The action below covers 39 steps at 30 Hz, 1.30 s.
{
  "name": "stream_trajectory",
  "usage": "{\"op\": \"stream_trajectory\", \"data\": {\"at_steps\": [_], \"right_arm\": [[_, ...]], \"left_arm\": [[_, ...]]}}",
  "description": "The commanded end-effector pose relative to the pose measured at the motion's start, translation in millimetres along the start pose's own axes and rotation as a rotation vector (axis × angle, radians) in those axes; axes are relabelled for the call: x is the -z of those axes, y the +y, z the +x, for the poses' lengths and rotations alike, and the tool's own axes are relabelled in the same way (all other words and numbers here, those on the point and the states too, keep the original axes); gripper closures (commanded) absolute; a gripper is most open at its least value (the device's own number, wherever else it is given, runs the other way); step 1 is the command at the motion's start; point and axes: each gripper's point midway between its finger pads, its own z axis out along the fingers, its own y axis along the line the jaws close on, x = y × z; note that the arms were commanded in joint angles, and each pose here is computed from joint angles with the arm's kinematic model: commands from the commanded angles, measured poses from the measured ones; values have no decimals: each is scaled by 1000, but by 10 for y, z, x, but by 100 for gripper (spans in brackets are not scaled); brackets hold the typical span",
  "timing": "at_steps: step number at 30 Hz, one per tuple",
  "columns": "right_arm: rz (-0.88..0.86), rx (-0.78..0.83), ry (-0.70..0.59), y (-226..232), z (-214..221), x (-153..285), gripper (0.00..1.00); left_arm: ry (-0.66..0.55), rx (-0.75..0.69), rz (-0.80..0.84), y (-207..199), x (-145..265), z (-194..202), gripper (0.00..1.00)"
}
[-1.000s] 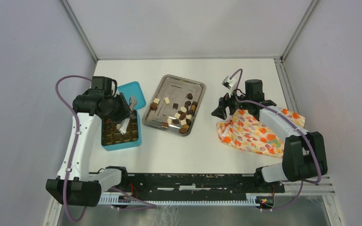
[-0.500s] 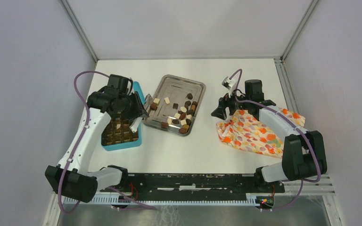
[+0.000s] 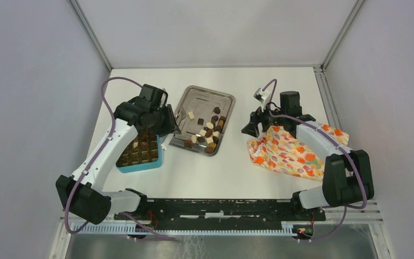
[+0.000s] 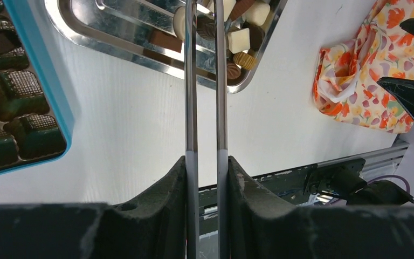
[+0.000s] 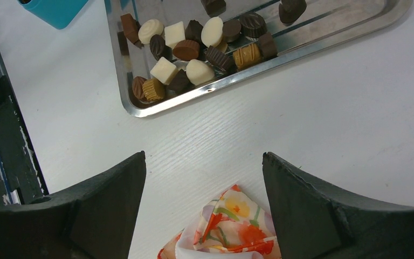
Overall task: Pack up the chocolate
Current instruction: Move the plate to the center of the board.
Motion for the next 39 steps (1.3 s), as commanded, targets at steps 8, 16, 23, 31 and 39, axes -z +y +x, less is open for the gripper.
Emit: {"op": "stream_trajectory", "data": {"at_steps": [8, 16, 23, 31, 39], "right_arm": [[-41, 63, -41, 82, -165, -50, 16], [-239, 397, 13, 548, -136, -354, 18], [-484, 808, 34, 1102, 41, -713, 65], [-516, 974, 139, 1424, 388, -1176, 82], [-432, 942, 300, 1499, 732, -1584, 90]], "left_arm": [[-103, 3, 66, -299, 14, -266, 71], [-136, -10, 72, -321, 98, -319, 71], [-179, -4, 65, -292, 223, -343, 71], [-224, 9, 6, -154, 388, -339, 70], [-257, 6, -37, -74, 548, -359, 70]]}}
